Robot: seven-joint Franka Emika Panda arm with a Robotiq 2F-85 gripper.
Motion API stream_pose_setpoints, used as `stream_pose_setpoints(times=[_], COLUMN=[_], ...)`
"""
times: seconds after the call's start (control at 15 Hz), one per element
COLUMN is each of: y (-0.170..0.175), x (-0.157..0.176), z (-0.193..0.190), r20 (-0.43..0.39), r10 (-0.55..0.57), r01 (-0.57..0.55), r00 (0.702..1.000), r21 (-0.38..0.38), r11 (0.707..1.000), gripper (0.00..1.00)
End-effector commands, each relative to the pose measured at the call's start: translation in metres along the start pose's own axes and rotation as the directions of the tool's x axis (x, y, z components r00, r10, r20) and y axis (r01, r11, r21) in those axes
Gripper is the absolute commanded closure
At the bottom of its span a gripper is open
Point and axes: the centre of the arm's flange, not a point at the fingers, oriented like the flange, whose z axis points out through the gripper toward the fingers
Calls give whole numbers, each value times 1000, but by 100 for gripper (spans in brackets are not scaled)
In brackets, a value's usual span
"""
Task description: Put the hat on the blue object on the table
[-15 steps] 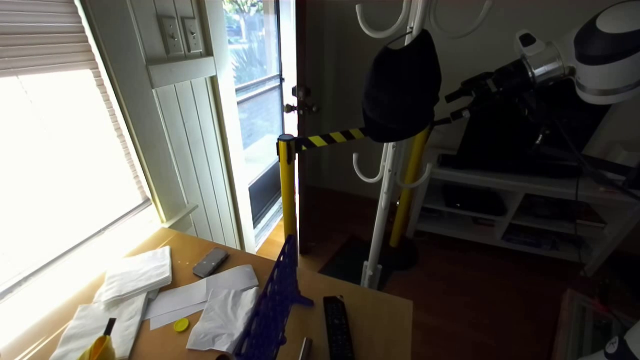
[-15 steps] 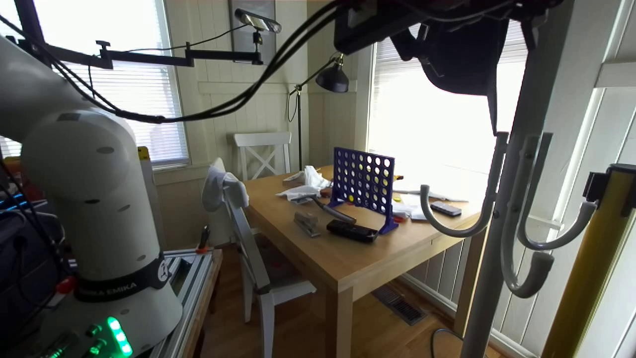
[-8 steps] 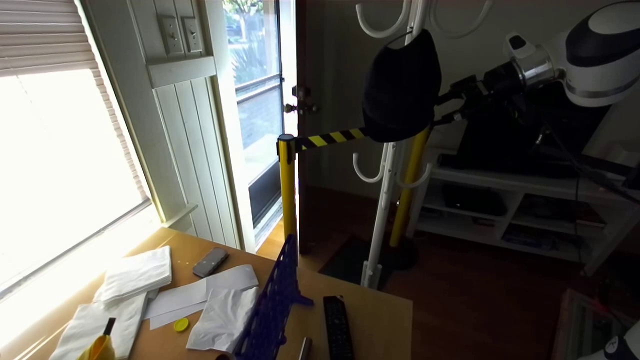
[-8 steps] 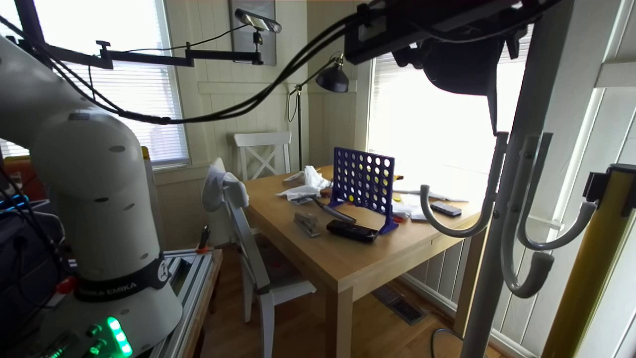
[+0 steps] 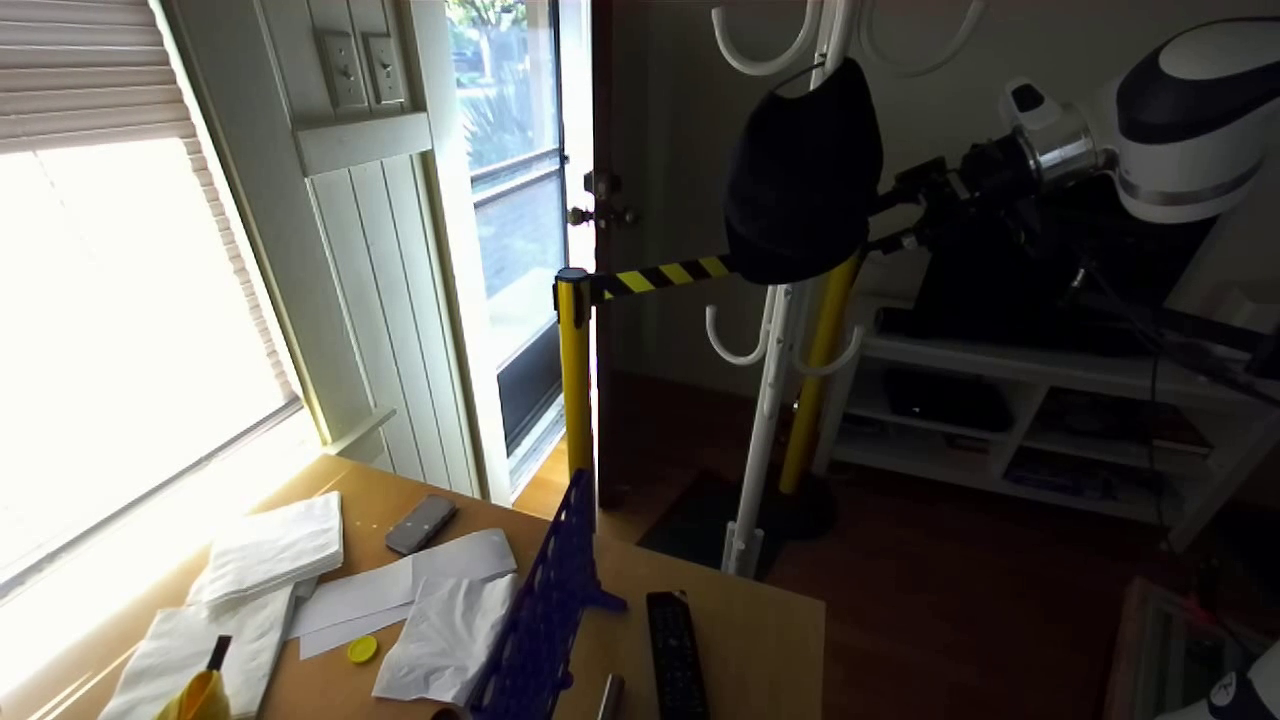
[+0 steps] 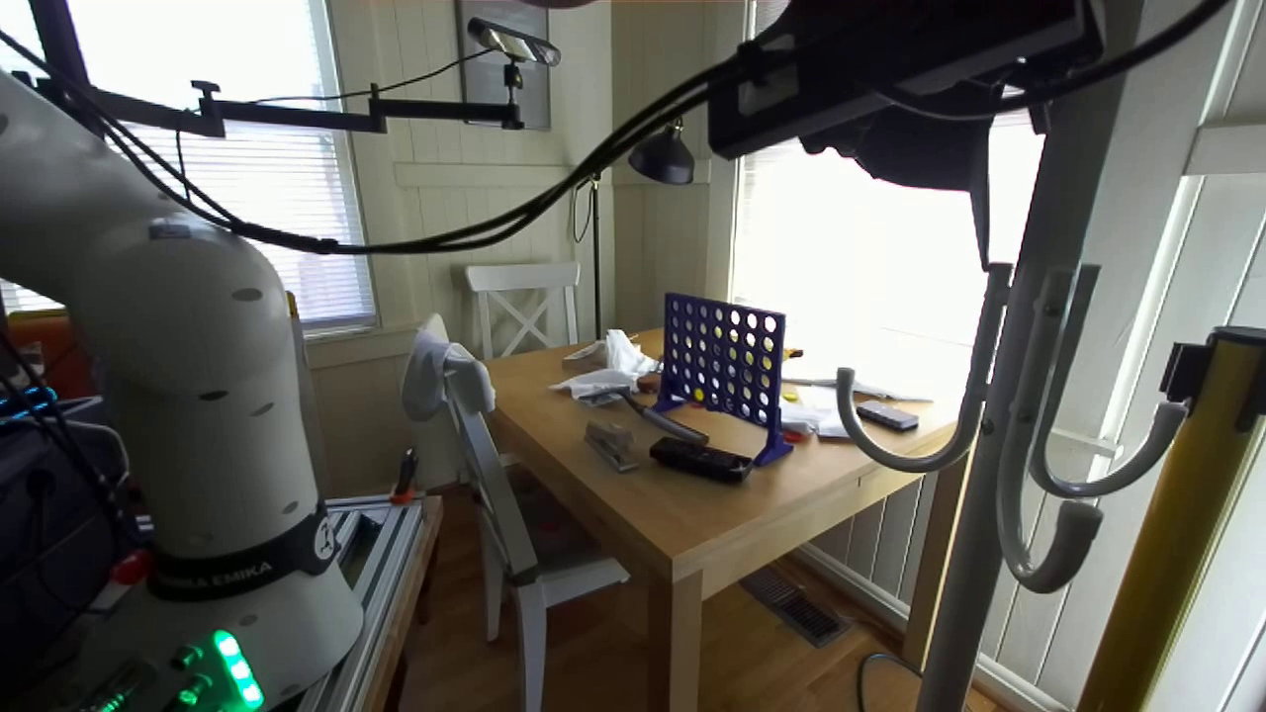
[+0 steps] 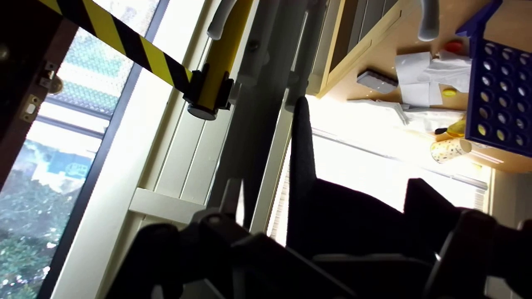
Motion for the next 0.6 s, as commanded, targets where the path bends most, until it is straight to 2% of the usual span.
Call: stream_pose_setpoints(times=[0.0, 0.4, 0.53], y=[8, 15, 18], x=[-4, -15, -18], z=[-1, 0, 3], r20=[-42, -78, -92], r10=[-25, -31, -34], r01=[24, 29, 32], r00=[999, 997, 995], r21=[-12, -20, -21], r11=[1000, 999, 999], gripper=[29, 72, 77])
